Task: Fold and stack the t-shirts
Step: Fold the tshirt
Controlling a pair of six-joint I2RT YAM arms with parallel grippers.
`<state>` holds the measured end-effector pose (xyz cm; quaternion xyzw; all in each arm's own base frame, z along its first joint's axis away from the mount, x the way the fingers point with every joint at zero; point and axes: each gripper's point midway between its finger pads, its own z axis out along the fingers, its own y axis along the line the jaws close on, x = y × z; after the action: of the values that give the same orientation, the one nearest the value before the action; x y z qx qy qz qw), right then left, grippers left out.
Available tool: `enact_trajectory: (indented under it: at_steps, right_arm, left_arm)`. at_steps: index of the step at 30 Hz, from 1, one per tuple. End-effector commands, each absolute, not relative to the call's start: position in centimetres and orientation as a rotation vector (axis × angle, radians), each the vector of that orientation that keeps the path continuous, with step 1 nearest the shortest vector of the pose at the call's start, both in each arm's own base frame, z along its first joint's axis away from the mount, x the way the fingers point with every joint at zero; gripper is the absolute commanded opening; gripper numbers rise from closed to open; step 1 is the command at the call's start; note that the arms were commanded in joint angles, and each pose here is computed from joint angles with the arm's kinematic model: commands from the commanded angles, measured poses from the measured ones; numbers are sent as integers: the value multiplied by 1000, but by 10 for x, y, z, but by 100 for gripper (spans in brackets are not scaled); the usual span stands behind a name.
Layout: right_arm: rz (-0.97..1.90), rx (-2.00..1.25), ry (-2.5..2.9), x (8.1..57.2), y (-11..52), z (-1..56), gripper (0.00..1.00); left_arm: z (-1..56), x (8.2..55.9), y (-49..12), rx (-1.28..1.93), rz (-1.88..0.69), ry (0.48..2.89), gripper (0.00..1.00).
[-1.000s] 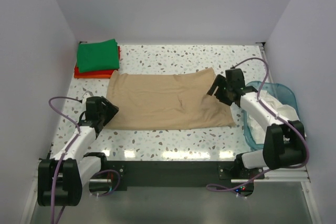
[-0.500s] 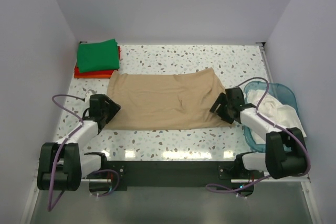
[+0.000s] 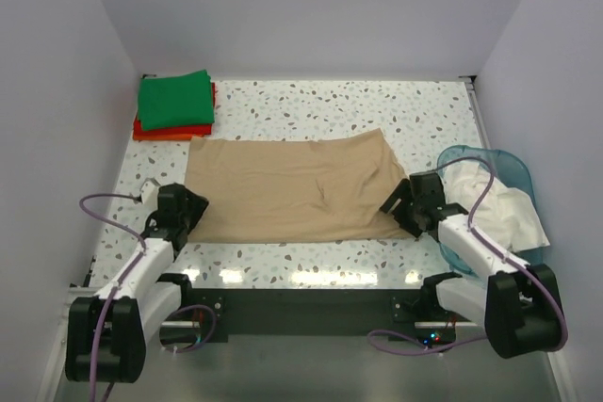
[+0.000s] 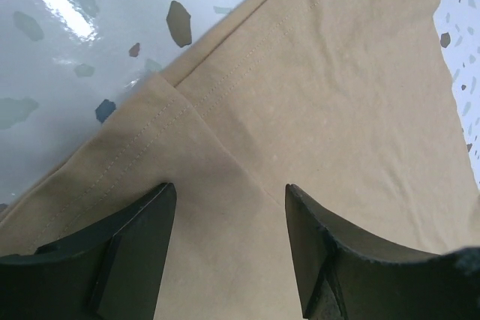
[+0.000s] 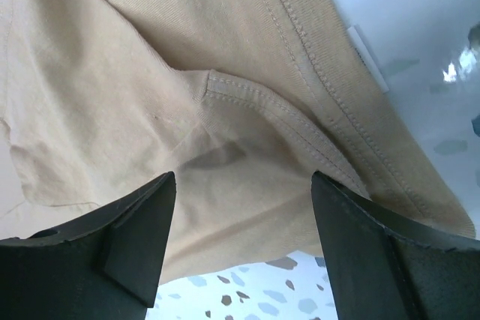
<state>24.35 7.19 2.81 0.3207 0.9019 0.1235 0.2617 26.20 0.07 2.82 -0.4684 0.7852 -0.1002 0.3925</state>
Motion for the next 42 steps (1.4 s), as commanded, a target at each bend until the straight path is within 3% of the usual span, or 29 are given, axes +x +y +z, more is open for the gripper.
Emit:
enact_trajectory:
  at_steps: [1,11,18,24,31,42]
  right_arm:
    - [257,925,2539,202,63,11,77]
    - [381,842,2489,168,66,44,79]
    - [534,454,2330,261,97,140,82]
    - [601,258,2284,352,127,177,81]
    - [511,210,2381,414,132,144,80]
    - [554,197,2432,449,147,124,79]
  left_arm:
    - [-2,218,18,-1284,-61,2069,66]
    - [26,216,6,-1260,-186,2033,73]
    - [147,284,28,-1074,-143,1827,76]
    - [182,355,53,-927,107,1879,64]
    - [139,409,60,-874,268,2060,47]
    - [74,452,59,-896,345,2203,45]
